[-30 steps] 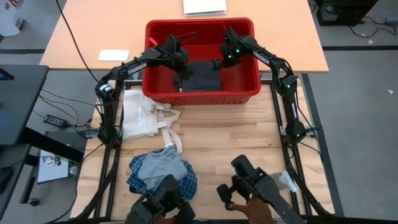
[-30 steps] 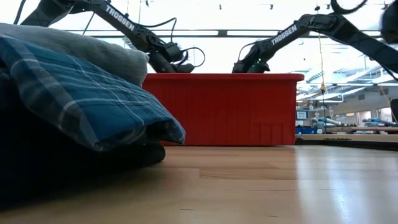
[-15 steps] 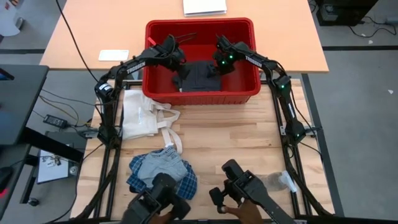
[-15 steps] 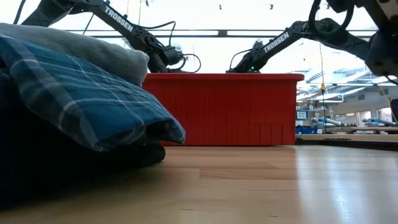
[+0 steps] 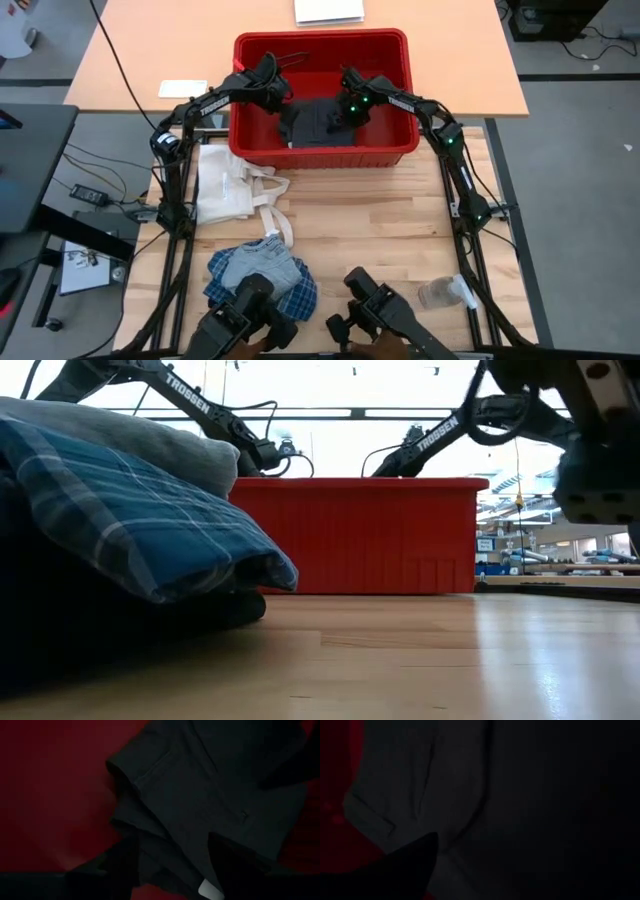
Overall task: Fold laundry
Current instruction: Remove the gray shorts from the red bin
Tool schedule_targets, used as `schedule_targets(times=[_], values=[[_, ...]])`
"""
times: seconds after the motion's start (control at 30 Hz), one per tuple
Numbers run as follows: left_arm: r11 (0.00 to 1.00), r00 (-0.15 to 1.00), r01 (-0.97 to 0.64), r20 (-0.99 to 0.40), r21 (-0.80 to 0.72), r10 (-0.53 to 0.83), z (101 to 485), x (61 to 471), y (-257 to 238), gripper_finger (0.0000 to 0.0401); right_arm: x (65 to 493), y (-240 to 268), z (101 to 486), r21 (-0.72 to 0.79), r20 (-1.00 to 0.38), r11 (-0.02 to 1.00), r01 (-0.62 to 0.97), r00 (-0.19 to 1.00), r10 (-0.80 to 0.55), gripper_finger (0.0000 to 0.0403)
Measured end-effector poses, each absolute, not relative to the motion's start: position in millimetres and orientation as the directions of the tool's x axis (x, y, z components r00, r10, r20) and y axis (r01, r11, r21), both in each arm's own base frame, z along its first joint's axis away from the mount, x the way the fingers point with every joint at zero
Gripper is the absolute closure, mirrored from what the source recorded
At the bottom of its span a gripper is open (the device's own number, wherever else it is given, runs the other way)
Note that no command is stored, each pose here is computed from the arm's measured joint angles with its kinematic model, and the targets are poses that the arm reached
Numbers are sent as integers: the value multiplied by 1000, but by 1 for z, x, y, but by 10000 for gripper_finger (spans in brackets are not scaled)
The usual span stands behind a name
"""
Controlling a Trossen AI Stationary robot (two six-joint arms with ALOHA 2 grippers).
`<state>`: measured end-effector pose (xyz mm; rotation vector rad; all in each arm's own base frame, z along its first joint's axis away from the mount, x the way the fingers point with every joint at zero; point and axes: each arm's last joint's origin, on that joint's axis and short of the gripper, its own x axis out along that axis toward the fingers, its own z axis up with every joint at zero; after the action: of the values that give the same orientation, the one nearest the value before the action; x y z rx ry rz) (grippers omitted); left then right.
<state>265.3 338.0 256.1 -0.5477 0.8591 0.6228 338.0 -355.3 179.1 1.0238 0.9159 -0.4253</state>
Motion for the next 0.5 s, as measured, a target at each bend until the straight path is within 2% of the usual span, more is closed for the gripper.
schedule_targets(times=[0.2, 0.33, 0.4, 0.5], values=[[699, 516, -684, -815, -208, 263, 256, 265, 338, 164, 365, -338, 180, 533, -788, 598, 598, 609, 94, 34], [700, 517, -683, -815, -210, 260, 256, 265, 338, 164, 379, -333, 184, 521, -765, 632, 574, 642, 47, 57], [697, 523, -681, -815, -224, 249, 256, 265, 338, 164, 381, -333, 185, 509, -763, 633, 583, 647, 18, 77], [697, 547, -669, -806, -258, 226, 257, 265, 337, 164, 382, -335, 185, 490, -767, 636, 596, 642, -11, 129]])
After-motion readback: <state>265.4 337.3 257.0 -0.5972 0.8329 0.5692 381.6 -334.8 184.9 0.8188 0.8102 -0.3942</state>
